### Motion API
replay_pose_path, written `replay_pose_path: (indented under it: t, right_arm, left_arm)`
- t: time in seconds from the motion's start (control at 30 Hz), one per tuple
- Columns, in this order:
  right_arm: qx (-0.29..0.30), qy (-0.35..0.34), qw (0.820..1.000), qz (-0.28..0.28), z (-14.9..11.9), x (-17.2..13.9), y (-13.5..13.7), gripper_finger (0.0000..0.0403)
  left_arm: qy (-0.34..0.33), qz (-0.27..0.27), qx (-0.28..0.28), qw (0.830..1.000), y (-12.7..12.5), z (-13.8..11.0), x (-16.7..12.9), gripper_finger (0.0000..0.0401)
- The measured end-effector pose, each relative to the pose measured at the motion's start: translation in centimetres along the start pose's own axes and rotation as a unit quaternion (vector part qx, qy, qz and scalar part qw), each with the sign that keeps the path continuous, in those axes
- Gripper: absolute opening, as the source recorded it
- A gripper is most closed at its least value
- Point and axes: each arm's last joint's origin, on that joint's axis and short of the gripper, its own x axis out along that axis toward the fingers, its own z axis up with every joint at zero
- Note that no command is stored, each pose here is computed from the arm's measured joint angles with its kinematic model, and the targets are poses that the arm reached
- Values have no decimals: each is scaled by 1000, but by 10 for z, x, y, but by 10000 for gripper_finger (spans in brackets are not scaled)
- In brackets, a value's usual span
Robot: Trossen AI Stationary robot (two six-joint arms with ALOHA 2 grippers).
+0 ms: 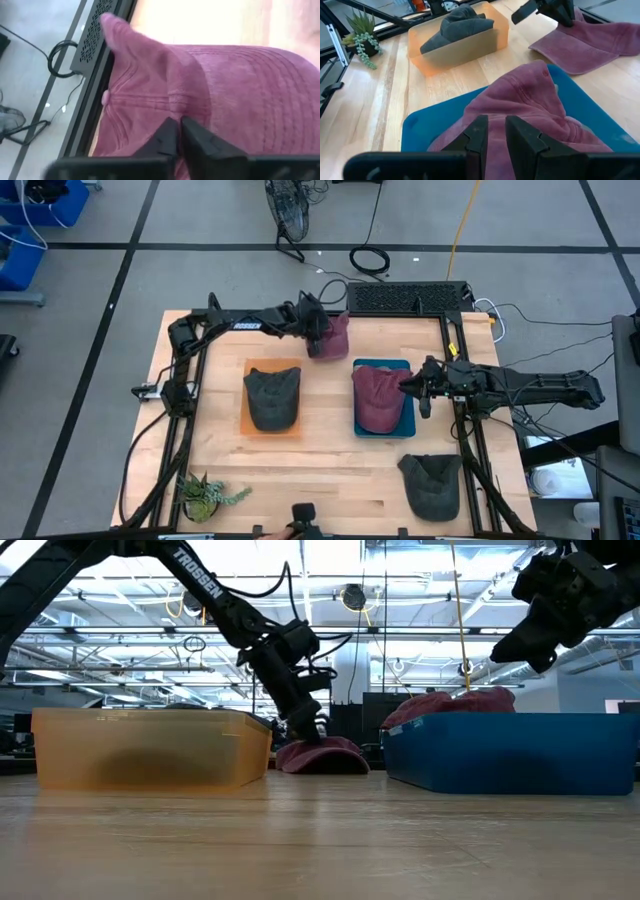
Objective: Pick & Place hat
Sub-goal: Put the red cap into the blue bin
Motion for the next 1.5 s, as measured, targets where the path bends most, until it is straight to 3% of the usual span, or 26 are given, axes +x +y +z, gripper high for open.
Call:
replay_pose_path:
  t: [0.33, 0.53, 0.73, 0.9, 1.03, 1.3, 1.5]
  right_arm:
    - [1, 5, 1000, -2, -1, 0, 0, 59]
    - [3, 14, 1000, -5, -3, 0, -1, 59]
    - [6, 14, 1000, -4, -3, 0, -1, 59]
    - [8, 14, 1000, -4, -3, 0, -1, 59]
    - [-1, 3, 1000, 0, -1, 0, 0, 59]
    - [-86, -124, 987, 46, 26, 5, 11, 59]
    - [-147, -160, 971, 94, 34, 33, 31, 74]
  left_arm:
    - [2, -9, 28, 1000, -10, 8, -14, 7]
    - [-28, 10, 46, 999, -12, 28, -60, 6]
    - [-107, -3, 63, 992, -26, 53, -121, 6]
    - [-140, -26, 81, 987, -53, 64, -151, 8]
    - [-127, -55, 90, 986, -77, 65, -158, 5]
    - [-96, -120, 93, 984, -130, 64, -159, 4]
    - [-104, -151, 102, 978, -165, 66, -165, 10]
